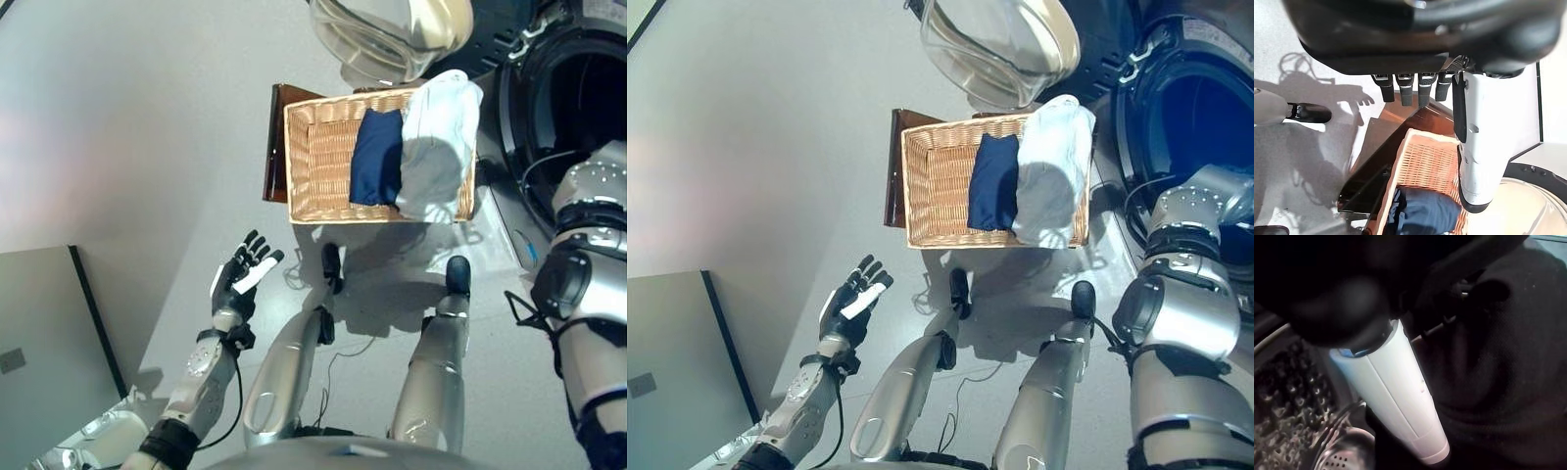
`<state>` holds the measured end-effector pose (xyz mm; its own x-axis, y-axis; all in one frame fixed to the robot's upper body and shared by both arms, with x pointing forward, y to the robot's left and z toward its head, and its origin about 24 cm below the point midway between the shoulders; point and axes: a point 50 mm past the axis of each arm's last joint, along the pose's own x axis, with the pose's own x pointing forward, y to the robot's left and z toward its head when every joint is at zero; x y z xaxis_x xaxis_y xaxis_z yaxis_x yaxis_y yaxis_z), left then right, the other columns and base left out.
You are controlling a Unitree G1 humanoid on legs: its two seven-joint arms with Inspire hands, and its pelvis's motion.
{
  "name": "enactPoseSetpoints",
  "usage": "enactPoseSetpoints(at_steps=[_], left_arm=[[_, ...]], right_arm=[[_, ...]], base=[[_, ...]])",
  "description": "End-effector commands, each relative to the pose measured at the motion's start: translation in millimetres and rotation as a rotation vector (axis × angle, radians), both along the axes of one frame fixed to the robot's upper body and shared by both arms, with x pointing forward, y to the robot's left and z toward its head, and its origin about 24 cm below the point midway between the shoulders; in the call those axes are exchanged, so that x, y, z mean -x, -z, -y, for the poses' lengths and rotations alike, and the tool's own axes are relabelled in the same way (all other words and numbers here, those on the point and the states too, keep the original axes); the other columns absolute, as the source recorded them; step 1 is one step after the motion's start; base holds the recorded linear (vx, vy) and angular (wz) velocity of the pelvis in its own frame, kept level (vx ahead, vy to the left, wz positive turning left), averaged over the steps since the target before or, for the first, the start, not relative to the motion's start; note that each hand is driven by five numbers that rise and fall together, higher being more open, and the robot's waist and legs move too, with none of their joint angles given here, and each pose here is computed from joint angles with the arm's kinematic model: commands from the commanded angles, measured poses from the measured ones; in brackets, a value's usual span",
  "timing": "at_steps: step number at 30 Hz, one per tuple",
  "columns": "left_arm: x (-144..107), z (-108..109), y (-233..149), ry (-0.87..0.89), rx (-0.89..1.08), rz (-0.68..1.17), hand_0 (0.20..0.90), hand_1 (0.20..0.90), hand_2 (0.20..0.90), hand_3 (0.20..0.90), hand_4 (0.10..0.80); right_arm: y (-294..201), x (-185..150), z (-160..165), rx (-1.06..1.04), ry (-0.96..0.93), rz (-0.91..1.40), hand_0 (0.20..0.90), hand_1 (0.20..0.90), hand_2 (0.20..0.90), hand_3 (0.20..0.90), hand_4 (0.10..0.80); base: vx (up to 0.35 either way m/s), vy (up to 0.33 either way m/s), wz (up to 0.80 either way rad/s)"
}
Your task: Pick up the clothes and place them into the washing machine
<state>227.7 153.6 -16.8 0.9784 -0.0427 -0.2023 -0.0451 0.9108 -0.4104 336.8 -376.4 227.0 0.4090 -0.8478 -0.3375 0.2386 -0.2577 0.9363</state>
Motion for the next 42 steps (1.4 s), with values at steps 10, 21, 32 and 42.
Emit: enactPoseSetpoints(at_steps=[10, 21, 32, 42], left_arm=[[-2, -13, -25, -0.052, -0.001, 0.14, 0.9, 0.9, 0.9, 0.9, 0.8], [0, -17, -25, -0.071, -0.005, 0.139, 0.9, 0.9, 0.9, 0.9, 0.8], [-6, -24, -43, -0.101, -0.036, 0.22, 0.9, 0.9, 0.9, 0.9, 0.8], [-14, -17, -51, -0.112, -0.025, 0.267, 0.9, 0.9, 0.9, 0.9, 0.8]], right_arm=[[-92, 32, 22, 0.385, 0.134, 0.047, 0.9, 0.9, 0.9, 0.9, 0.8], [-82, 26, 18, 0.436, 0.128, -0.105, 0.9, 0.9, 0.9, 0.9, 0.8], [-70, 18, 15, 0.888, 0.317, -1.222, 0.9, 0.9, 0.9, 0.9, 0.8], [-37, 12, 6, 1.012, 0.414, -1.582, 0.9, 0.9, 0.9, 0.9, 0.8]], base=[[0.0, 0.0, 0.0], [-0.003, 0.0, 0.0], [-0.019, -0.002, 0.0], [-0.003, 0.0, 0.0]])
